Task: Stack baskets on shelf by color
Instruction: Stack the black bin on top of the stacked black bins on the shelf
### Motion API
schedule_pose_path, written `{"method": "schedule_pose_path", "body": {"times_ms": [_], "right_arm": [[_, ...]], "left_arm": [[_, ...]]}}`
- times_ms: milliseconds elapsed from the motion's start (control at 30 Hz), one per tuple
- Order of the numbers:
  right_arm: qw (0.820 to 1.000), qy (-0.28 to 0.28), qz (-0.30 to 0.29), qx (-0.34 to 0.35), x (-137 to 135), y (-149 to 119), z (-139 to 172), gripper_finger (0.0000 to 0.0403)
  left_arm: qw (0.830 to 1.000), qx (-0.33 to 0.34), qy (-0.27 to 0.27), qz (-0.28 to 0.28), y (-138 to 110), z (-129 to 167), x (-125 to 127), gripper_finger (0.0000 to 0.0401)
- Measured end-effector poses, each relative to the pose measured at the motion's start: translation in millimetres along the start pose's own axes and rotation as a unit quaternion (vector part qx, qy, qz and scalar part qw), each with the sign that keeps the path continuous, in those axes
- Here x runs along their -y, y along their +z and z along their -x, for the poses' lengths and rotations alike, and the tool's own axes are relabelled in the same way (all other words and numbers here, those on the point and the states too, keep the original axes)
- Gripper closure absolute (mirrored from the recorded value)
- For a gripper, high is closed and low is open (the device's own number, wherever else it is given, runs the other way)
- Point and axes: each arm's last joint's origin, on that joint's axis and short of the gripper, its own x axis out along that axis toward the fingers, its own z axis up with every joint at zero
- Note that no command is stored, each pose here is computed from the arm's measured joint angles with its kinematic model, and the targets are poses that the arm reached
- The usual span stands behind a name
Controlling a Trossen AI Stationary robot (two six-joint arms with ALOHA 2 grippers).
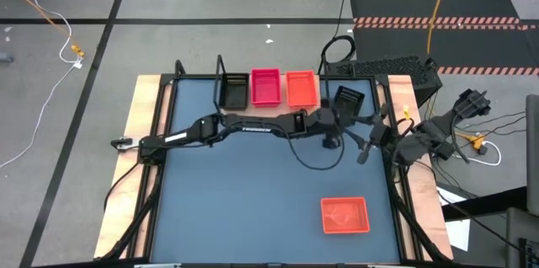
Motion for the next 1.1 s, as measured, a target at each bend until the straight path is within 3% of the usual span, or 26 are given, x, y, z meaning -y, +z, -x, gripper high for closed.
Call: {"method": "schedule_pose_path", "body": {"times_ms": [167, 567, 800, 933, 1100], "right_arm": [[0.996, -0.071, 0.006, -0.055, 8, -23, 2, 0.0226], [0.987, -0.093, -0.044, -0.122, 22, -43, 3, 0.0227], [0.969, -0.073, -0.105, -0.214, 27, -56, 3, 0.0227], [0.96, -0.081, -0.121, -0.237, 27, -59, 2, 0.0227], [0.948, -0.12, -0.139, -0.259, 25, -64, -7, 0.0227]], "left_arm": [[0.998, -0.065, 0.01, 0.004, 32, 40, -5, 0.0253], [0.988, -0.134, -0.025, 0.079, 63, 113, -50, 0.032], [0.978, -0.18, -0.042, 0.093, 32, 134, -39, 0.035], [0.98, -0.159, -0.033, 0.116, 7, 153, -28, 0.0355], [0.986, -0.085, -0.015, 0.145, -10, 191, -22, 0.0355]]}}
